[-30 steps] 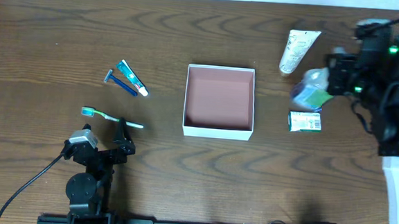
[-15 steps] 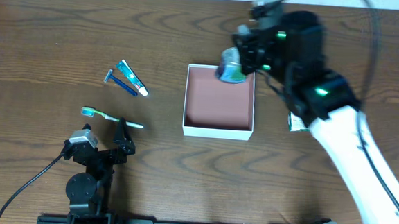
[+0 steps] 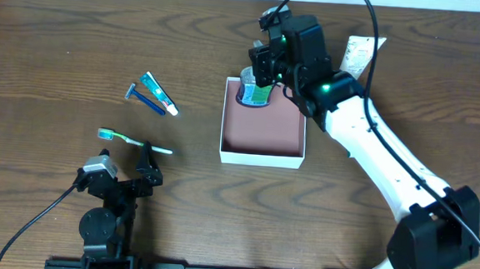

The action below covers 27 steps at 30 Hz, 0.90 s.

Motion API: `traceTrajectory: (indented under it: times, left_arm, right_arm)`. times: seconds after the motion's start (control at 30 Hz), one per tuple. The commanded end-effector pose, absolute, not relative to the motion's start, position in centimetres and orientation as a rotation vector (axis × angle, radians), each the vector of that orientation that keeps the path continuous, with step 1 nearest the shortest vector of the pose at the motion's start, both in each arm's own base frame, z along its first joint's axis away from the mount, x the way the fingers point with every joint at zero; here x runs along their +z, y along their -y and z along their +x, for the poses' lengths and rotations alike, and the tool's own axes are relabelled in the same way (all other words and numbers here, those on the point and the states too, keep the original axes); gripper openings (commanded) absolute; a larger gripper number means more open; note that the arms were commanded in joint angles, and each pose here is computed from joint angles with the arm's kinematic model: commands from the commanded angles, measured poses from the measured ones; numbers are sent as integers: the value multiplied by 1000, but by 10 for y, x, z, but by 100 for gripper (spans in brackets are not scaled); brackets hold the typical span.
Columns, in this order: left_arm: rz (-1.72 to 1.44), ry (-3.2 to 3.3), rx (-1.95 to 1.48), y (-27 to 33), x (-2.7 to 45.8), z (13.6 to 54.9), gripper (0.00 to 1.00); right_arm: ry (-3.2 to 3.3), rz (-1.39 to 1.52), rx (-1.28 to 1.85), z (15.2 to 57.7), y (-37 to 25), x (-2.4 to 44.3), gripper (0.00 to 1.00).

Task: Pack container
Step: 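Carry the soap bottle into the box and release it upright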

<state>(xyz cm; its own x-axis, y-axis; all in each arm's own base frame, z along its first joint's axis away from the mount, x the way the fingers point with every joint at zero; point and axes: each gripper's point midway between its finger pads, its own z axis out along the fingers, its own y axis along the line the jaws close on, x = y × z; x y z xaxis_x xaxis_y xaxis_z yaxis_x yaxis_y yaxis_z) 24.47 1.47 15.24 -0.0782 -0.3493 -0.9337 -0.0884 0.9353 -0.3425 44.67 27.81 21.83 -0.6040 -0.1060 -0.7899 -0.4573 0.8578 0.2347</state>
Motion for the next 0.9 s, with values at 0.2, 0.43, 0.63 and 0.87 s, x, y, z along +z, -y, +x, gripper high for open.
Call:
traceTrajectory:
  times: [0.2,0.43,0.63,0.87]
  left_arm:
    - [-326,-1696,-218,-12,138,244,98]
    - [-326,-1696,-218,-12,138,244,98]
    - [-326,-1696,-218,-12,138,244,98]
    - [-326,-1696,-218,-12,138,244,98]
  right_arm:
    - [-2177,-416,564,452,-299,208,28]
    - [-2176,-422,568,458,-306,194,29]
    - [-2174,-432,574,459,-312,188,29]
    - [-2182,-443,577,460,-319,177,31]
